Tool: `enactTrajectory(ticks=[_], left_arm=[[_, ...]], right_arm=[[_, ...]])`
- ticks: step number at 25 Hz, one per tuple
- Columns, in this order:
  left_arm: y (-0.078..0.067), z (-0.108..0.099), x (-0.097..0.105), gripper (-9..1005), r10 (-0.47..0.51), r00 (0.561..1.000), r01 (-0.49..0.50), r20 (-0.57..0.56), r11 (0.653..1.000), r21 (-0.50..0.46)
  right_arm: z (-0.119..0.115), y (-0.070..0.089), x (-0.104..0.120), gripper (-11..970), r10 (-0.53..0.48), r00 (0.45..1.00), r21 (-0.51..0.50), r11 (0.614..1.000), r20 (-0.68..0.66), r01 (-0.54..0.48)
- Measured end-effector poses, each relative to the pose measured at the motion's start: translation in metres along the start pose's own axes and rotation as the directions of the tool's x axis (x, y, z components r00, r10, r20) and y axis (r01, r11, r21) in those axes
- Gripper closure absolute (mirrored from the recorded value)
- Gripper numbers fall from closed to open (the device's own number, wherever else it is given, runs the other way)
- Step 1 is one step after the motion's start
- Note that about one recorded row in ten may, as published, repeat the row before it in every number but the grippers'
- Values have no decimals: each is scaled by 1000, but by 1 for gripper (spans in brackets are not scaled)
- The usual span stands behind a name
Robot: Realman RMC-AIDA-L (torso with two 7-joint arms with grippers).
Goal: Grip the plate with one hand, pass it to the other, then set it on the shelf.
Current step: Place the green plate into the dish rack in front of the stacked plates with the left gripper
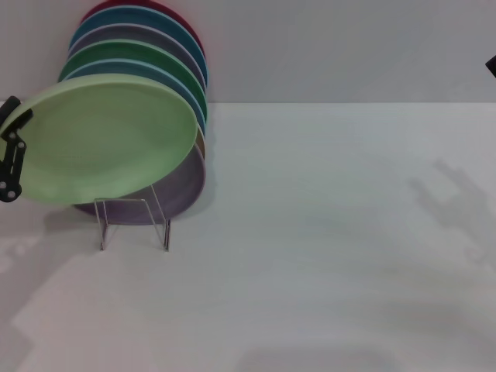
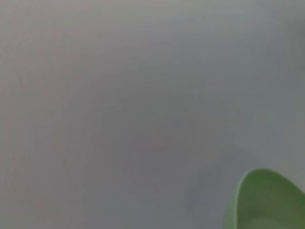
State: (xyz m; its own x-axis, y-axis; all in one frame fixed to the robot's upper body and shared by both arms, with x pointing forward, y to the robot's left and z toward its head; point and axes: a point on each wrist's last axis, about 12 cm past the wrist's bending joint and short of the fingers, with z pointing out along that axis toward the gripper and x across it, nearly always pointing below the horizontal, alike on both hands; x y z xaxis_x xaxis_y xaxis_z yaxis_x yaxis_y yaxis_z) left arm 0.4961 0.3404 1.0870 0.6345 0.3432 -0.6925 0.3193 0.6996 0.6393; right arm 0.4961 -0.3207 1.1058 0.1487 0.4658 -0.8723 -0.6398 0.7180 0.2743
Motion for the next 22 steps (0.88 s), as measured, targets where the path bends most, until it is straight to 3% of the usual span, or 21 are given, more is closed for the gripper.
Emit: enactTrajectory(ticks=[9, 22], left_arm=[[-18, 0, 5, 878, 106, 992, -107, -72, 994, -12], [-38, 8, 10, 794, 141, 981, -144, -135, 990, -8]], right_arm=[[5, 0, 1, 198, 4, 1000, -11, 1000, -6, -4], [5, 1, 1, 198, 2, 1000, -21, 1000, -11, -2]])
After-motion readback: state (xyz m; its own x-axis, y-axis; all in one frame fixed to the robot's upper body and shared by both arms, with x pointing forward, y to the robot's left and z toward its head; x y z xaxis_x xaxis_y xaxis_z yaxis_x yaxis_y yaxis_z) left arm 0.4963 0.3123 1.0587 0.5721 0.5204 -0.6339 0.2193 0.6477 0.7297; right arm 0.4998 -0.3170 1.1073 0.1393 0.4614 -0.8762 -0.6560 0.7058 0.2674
